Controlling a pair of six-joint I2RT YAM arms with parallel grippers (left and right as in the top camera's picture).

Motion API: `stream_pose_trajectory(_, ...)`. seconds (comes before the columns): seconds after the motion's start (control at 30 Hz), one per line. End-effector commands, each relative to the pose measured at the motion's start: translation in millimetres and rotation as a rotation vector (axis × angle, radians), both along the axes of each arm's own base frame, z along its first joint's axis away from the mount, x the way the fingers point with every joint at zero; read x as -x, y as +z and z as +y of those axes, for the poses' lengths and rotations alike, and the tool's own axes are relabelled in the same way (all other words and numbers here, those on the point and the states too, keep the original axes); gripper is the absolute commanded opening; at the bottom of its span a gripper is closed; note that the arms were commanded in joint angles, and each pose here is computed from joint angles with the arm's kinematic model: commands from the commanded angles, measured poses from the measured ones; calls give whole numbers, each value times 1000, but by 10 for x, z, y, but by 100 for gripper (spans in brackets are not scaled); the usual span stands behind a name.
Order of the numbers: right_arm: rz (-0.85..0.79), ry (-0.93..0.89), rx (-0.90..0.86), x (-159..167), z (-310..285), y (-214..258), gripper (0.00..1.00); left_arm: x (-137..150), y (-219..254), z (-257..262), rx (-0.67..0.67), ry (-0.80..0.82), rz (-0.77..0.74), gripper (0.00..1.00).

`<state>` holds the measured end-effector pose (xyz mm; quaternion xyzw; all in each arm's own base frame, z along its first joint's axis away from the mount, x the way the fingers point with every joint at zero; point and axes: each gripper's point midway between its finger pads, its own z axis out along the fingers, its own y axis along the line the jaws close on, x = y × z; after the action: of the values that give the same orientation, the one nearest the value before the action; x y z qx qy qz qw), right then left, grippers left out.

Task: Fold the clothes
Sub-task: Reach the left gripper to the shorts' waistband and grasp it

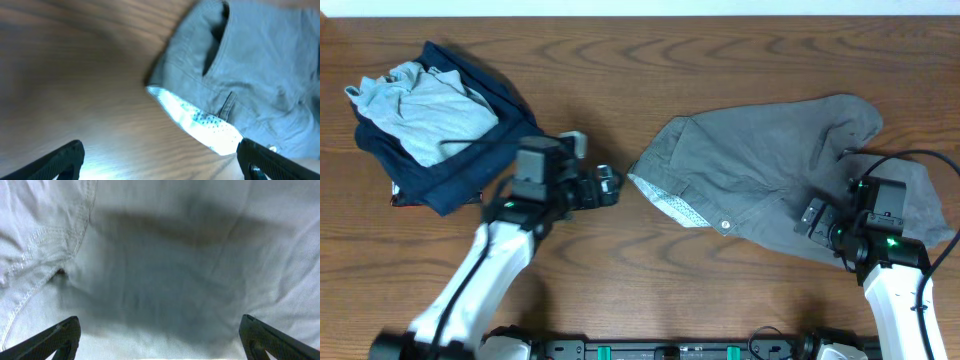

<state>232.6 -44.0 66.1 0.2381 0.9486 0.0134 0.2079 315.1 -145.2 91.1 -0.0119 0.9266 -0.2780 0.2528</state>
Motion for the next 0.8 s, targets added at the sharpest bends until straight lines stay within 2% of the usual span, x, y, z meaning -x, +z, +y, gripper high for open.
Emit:
stream_pose_trajectory(0.0,13,-5,16,37,-44,29,99,-60,-224,-251,9,-63,25,98)
stream_pose_trajectory(0.2,46,-13,6,115,-28,-2,99,-289,-614,-541,26,-111,-18,99)
stream_pose_trajectory(0.3,55,-13,4,136,-24,-10,99,-378,-736,-642,58,-96,-27,92)
stream_pose_trajectory(0.4,60,-13,3,148,-21,-15,99,-453,-755,-739,87,-95,-61,72)
stream_pose_trajectory(0.53,62,-17,1,153,-20,-18,99,-604,-561,-832,126,-104,-169,10)
stream_pose_trajectory(0.57,62,-24,-1,154,-21,-18,99,-657,-484,-845,147,-93,-197,6)
stream_pose_trajectory(0.77,63,-38,6,157,-42,-17,99,-1251,468,-612,335,75,-394,6)
